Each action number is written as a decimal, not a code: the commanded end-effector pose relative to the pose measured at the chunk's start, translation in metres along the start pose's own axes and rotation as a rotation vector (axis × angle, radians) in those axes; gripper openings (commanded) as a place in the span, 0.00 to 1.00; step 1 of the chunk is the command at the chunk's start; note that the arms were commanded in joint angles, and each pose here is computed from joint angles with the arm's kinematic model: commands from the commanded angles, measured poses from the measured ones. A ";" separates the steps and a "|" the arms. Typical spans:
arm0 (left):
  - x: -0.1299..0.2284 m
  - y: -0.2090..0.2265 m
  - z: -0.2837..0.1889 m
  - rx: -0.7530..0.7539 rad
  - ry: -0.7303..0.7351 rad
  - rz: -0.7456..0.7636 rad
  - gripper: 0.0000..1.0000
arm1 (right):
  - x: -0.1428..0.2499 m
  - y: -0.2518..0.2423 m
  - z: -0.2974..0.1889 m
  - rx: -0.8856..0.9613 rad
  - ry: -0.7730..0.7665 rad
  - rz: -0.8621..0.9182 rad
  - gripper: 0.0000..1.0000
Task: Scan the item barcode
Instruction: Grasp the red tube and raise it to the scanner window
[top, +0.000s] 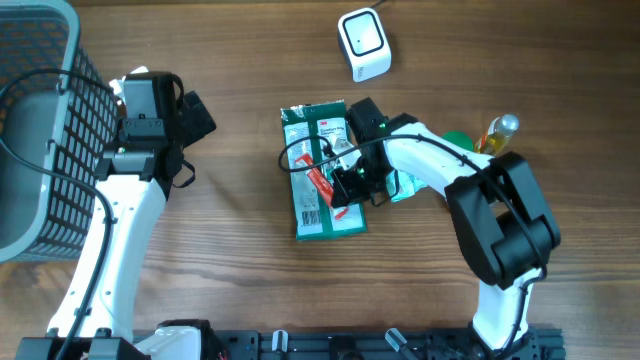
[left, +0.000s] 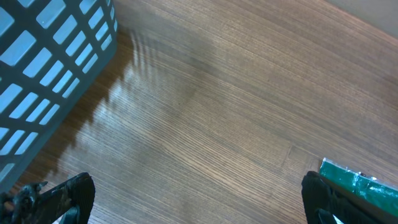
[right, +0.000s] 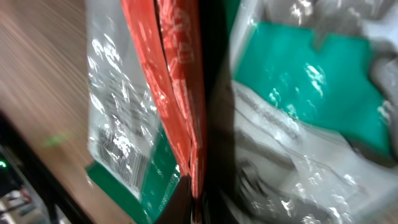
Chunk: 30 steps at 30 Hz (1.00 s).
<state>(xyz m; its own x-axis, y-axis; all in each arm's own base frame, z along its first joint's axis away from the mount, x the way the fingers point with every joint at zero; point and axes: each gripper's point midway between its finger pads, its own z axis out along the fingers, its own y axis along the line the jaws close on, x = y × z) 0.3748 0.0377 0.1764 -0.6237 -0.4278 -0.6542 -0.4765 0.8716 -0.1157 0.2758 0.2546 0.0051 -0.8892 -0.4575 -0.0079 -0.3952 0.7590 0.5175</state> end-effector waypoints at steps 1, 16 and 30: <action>-0.004 0.002 -0.001 -0.011 -0.013 -0.004 1.00 | -0.041 0.001 -0.075 0.250 -0.214 -0.129 0.04; -0.004 0.002 -0.001 -0.011 -0.013 -0.004 1.00 | -0.163 -0.068 -0.292 1.607 -0.578 -0.551 0.04; -0.004 0.002 -0.001 -0.010 -0.013 -0.004 1.00 | -0.203 -0.173 -0.226 1.747 -0.390 -0.670 0.04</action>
<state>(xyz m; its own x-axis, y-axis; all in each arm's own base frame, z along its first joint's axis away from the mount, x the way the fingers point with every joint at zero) 0.3749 0.0377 0.1766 -0.6232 -0.4278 -0.6547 -0.4764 0.8715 -0.1161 0.5718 0.1001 0.1210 -0.4561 -0.8867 -0.0758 -0.1627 0.1669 -0.9725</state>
